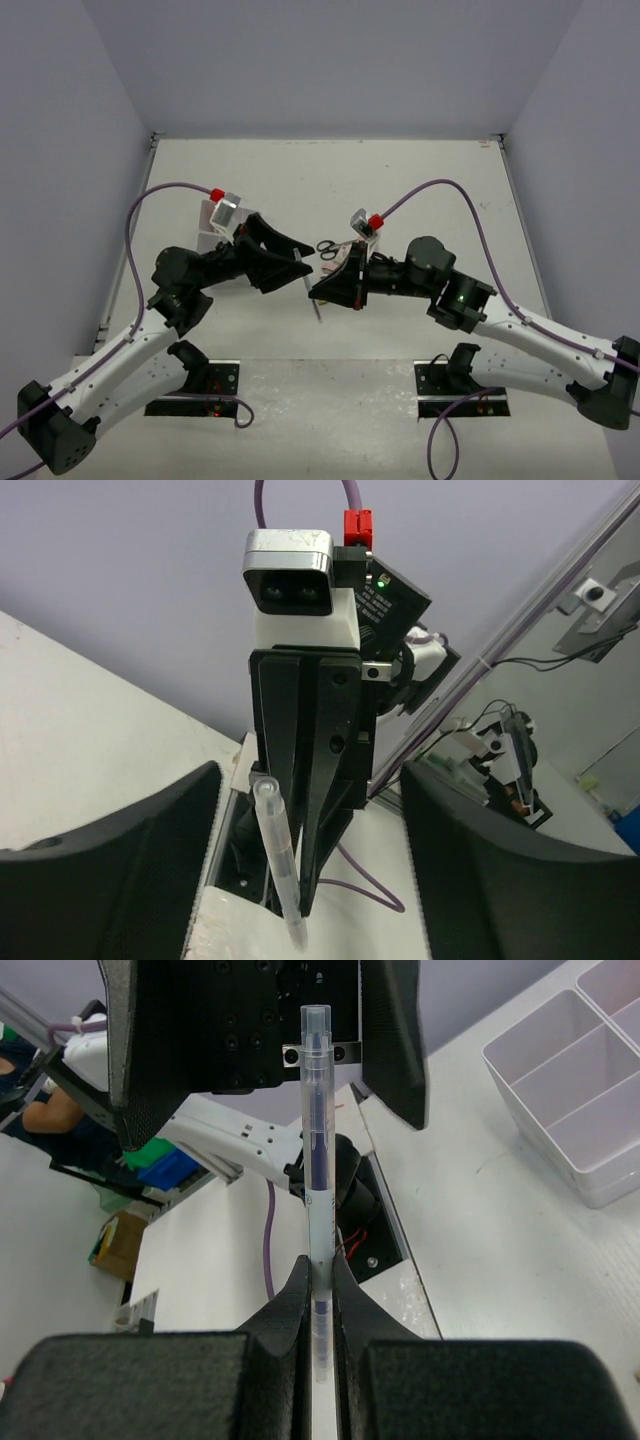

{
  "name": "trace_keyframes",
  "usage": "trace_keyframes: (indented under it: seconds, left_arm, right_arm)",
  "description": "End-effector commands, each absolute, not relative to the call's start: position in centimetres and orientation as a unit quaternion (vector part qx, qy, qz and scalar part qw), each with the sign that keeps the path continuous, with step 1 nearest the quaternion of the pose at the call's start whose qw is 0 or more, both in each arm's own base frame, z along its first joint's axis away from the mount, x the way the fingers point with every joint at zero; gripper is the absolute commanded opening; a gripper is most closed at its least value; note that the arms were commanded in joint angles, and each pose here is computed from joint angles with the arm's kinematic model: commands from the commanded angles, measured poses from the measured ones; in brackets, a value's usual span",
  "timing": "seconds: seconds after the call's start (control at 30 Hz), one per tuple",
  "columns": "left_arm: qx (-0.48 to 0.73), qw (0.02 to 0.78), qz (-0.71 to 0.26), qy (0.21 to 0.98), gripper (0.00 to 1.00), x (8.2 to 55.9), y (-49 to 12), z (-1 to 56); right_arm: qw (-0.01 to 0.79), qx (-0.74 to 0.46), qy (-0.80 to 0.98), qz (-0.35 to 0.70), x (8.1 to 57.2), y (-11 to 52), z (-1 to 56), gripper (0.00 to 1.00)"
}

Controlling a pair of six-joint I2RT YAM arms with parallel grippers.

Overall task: Sort the stationery into containers
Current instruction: Pick up the pen from the center of the board, then place the pen in the storage box.

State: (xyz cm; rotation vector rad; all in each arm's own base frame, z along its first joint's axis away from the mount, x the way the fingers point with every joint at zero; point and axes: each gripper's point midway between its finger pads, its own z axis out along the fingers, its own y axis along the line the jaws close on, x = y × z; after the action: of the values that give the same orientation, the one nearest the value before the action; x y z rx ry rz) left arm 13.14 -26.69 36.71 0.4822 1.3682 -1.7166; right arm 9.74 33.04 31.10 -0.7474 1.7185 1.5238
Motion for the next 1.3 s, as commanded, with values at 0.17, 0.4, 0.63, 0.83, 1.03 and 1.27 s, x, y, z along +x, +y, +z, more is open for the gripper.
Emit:
trace_keyframes:
  seconds: [0.17,0.4,0.63,0.83,1.03,1.27]
  left_arm:
    - [0.219,0.435,-0.689,0.537,0.00,12.6,-27.2,38.2]
    - [0.217,0.441,-0.642,0.588,0.00,14.2,-27.5,37.4]
    - [0.073,0.606,-0.305,0.731,0.00,26.3,-20.4,35.9]
    - [-0.158,0.736,0.004,0.658,0.00,32.3,-8.2,38.9]
    - [-0.183,0.734,0.184,0.628,0.00,36.0,-2.6,36.7]
    - [-0.215,0.716,0.234,0.621,0.00,37.4,0.6,32.4]
  right_arm:
    - [0.397,-0.277,0.668,0.564,11.2,32.8,32.4,0.00]
    - [0.437,-0.251,0.688,0.522,12.4,30.5,31.9,0.29]
    - [0.510,-0.121,0.762,0.379,16.8,23.7,28.4,0.99]
    - [0.536,-0.098,0.757,0.359,16.2,20.2,26.5,0.99]
    - [0.533,-0.094,0.761,0.357,15.8,19.4,24.6,0.99]
    - [0.527,-0.096,0.763,0.361,15.5,19.4,24.0,0.99]
